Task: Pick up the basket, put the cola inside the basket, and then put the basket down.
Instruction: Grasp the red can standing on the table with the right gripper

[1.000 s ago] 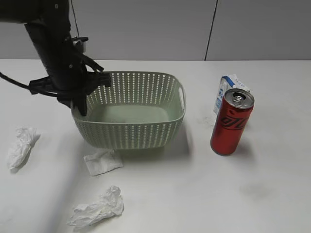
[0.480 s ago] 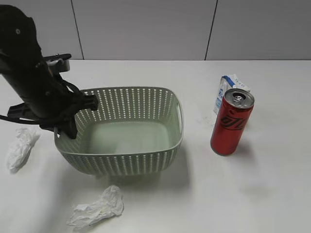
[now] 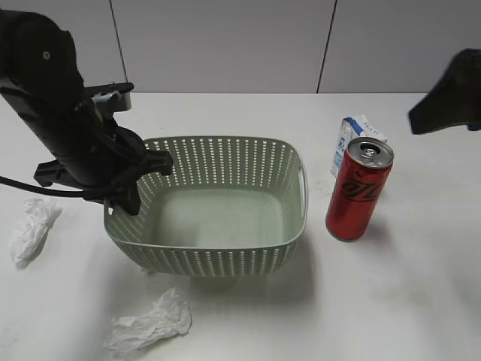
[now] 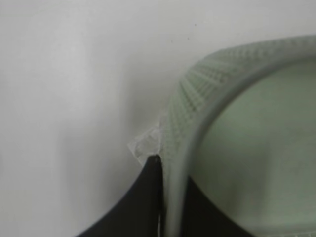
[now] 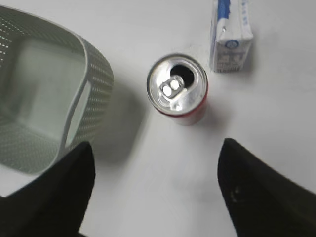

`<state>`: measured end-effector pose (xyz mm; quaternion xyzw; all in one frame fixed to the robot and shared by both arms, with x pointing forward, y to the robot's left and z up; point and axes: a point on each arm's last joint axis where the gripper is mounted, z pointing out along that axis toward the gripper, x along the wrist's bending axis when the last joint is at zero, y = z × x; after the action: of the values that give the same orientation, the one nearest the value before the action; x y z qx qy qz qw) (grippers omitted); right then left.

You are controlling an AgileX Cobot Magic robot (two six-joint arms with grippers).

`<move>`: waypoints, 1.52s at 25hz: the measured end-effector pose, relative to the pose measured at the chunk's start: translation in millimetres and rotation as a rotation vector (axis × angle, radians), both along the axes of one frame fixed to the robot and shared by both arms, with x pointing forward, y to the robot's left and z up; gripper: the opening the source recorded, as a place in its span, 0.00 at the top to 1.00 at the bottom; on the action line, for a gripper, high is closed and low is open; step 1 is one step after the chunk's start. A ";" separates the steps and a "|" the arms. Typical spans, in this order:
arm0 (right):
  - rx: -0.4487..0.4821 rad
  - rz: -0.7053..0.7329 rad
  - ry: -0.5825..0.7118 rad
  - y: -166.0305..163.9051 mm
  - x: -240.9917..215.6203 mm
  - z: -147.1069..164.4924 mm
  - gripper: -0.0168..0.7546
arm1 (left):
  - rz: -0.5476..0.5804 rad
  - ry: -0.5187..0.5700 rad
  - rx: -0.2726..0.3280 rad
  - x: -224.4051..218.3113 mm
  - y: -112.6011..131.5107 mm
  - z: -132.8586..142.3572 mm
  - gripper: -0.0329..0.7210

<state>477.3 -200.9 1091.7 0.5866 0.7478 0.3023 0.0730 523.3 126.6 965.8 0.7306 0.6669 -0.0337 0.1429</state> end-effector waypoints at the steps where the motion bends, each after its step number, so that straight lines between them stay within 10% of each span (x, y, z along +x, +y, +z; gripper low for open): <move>1: -0.022 0.002 -0.002 9.4 5.3 -6.9 0.22 | 0.000 0.000 0.000 0.0 0.0 0.0 0.96; 22: -0.184 -0.111 0.124 43.2 63.6 -112.4 0.17 | -0.001 0.005 0.002 -0.4 0.2 -0.1 0.96; 27: -0.188 -0.110 0.123 43.5 64.6 -114.5 0.33 | -0.001 0.005 0.002 -0.4 0.2 -0.1 0.96; 38: -0.148 -0.086 0.004 34.3 44.9 -61.4 0.33 | 0.000 0.005 0.000 -0.5 0.0 -0.1 0.96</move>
<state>522.1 -166.6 1030.3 0.6118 0.7424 0.2416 0.1273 522.9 126.7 965.7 0.7304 0.6673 -0.0356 0.1410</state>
